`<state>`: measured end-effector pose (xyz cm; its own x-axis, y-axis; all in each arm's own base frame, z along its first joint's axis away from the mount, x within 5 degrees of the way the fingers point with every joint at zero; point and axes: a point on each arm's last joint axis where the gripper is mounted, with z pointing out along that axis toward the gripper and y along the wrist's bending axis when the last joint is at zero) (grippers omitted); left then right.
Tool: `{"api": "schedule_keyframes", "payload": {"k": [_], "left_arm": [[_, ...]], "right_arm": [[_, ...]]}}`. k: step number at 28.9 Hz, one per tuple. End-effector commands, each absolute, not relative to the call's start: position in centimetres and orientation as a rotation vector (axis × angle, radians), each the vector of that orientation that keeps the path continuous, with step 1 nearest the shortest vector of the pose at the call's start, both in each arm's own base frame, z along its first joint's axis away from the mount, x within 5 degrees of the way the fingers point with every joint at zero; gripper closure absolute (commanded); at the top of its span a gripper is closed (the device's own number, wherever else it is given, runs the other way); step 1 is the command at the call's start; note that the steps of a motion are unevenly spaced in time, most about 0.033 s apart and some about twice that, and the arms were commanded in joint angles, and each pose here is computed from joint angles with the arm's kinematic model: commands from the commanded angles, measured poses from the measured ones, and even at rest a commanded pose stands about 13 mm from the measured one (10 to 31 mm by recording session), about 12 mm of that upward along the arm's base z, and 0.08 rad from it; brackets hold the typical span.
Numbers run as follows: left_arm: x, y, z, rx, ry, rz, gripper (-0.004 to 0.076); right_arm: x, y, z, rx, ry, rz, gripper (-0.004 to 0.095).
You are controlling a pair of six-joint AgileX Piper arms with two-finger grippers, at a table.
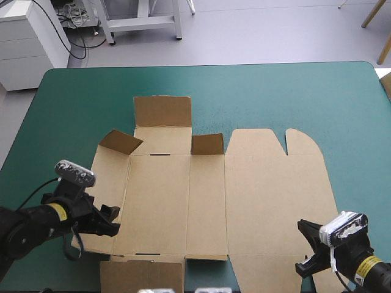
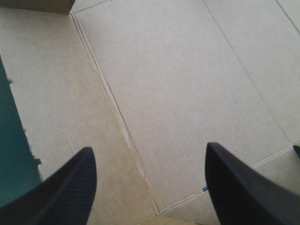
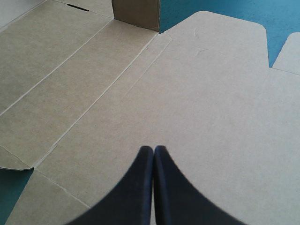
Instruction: Fold the box
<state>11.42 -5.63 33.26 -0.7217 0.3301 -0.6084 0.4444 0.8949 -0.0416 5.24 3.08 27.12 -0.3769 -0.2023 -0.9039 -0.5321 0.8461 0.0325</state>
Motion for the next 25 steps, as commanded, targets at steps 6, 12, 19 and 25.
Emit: {"api": "schedule_keyframes", "payload": {"k": [6, 12, 19, 25], "left_arm": [[16.5, -7.4, 34.6, 0.598, 2.71, -0.107, 0.0248], [18.5, -7.1, 35.9, 0.526, 2.696, -0.097, 0.0249], [19.7, -3.4, 36.0, 0.397, 2.701, -0.198, 0.0248], [20.3, 0.1, 36.2, 0.256, 2.659, -0.294, 0.0248]], "right_arm": [[5.4, 3.3, 28.6, -0.532, 1.871, 0.405, 0.0924], [5.4, 3.3, 28.6, -0.532, 1.871, 0.405, 0.0924], [5.4, 3.3, 28.6, -0.531, 1.871, 0.406, 0.0924], [5.4, 3.3, 28.6, -0.531, 1.871, 0.406, 0.0924]]}}
